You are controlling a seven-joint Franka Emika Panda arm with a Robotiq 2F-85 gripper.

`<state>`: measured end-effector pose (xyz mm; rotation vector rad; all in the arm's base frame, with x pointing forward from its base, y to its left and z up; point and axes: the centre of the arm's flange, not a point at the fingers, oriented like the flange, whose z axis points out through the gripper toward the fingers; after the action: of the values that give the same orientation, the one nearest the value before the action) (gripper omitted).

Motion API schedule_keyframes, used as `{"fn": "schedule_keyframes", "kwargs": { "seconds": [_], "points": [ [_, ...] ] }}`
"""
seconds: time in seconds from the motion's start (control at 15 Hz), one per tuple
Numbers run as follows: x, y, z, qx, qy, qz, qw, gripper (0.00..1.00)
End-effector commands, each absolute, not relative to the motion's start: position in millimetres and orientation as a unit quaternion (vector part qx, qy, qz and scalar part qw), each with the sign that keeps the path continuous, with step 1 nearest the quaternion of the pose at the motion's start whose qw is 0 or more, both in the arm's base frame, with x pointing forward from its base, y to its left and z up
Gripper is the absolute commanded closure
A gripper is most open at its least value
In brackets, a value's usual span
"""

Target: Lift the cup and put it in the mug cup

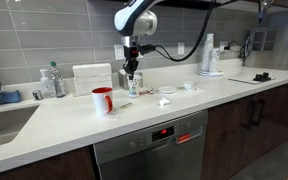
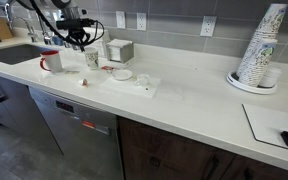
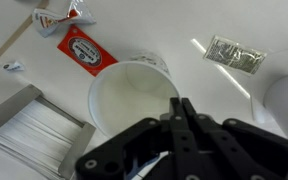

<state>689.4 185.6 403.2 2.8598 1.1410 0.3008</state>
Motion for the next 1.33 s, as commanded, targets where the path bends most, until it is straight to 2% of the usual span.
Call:
{"fn": "schedule_keyframes", "kwargs": {
  "seconds": [0.0, 0.2, 0.73, 1.27],
  "points": [
    [666, 201, 443, 0.925, 0.369, 0.095, 0.012, 0.99],
    [638, 226, 474, 0.916, 0.390, 0.092, -0.007, 0.99],
    [564, 290, 532, 0.884, 0.455, 0.104, -0.003, 0.99],
    [557, 314, 518, 0.861, 0.499, 0.100, -0.009, 0.99]
  ]
}}
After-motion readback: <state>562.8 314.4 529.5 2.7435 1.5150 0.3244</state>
